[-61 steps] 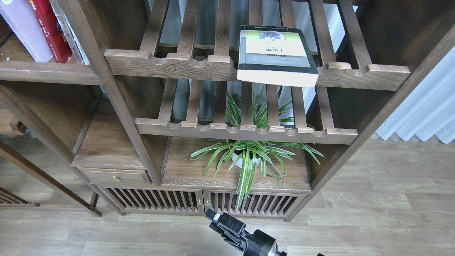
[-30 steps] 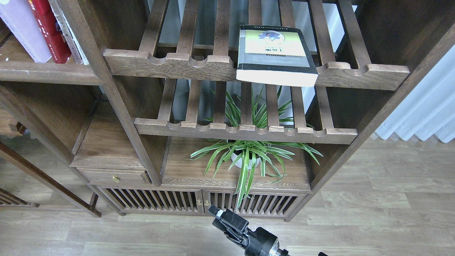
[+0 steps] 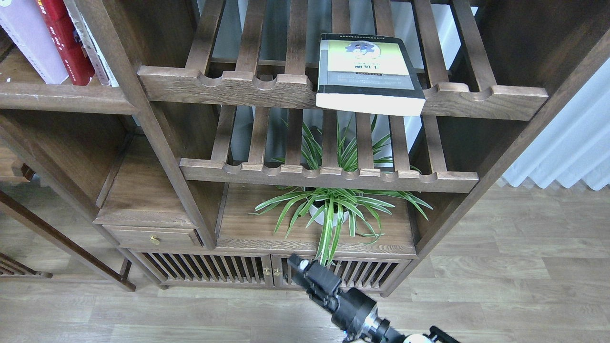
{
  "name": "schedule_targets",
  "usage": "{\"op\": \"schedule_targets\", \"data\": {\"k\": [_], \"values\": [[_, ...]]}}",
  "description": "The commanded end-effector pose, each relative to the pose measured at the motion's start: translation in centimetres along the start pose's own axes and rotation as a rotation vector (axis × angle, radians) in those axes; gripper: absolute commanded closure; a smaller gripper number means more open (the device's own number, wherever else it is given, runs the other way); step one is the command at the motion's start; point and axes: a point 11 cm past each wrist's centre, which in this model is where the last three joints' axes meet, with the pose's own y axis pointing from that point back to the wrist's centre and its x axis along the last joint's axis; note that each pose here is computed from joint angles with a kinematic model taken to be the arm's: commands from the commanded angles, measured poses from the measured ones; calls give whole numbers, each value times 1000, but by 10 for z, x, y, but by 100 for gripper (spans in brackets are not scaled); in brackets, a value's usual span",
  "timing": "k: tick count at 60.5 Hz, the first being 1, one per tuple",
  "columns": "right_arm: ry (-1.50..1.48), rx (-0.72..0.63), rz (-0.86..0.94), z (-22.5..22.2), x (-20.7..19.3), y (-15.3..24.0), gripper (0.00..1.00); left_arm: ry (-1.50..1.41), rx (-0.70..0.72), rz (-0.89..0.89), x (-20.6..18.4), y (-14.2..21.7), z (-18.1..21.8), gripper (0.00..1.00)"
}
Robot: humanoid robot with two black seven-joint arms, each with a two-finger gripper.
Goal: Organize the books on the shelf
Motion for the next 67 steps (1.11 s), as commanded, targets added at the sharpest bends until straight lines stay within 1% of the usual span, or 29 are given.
{"op": "schedule_targets", "data": {"k": [1, 8, 15, 24, 37, 41, 45, 55, 67], "values": [[32, 106, -103, -33, -33, -9, 3, 22, 13, 21, 6, 3, -11, 0], [58, 146, -187, -49, -62, -14, 3, 45, 31, 36, 10, 9, -24, 0], [76, 139, -258, -48, -86, -18, 4, 61, 39, 59, 16, 15, -31, 0], [91, 131, -317, -46, -106, -20, 4, 66, 38, 75, 22, 17, -32, 0], [106, 179, -348, -60, -117, -14, 4, 66, 32, 77, 22, 18, -30, 0], [127, 178, -392, -59, -133, -13, 5, 65, 33, 78, 22, 18, -30, 0], [144, 168, -403, -57, -138, -14, 6, 65, 33, 78, 22, 18, -30, 0], [172, 159, -398, -56, -138, -14, 6, 64, 31, 77, 22, 18, -29, 0], [191, 209, -401, -73, -141, -9, 5, 64, 32, 80, 23, 19, -29, 0]]}}
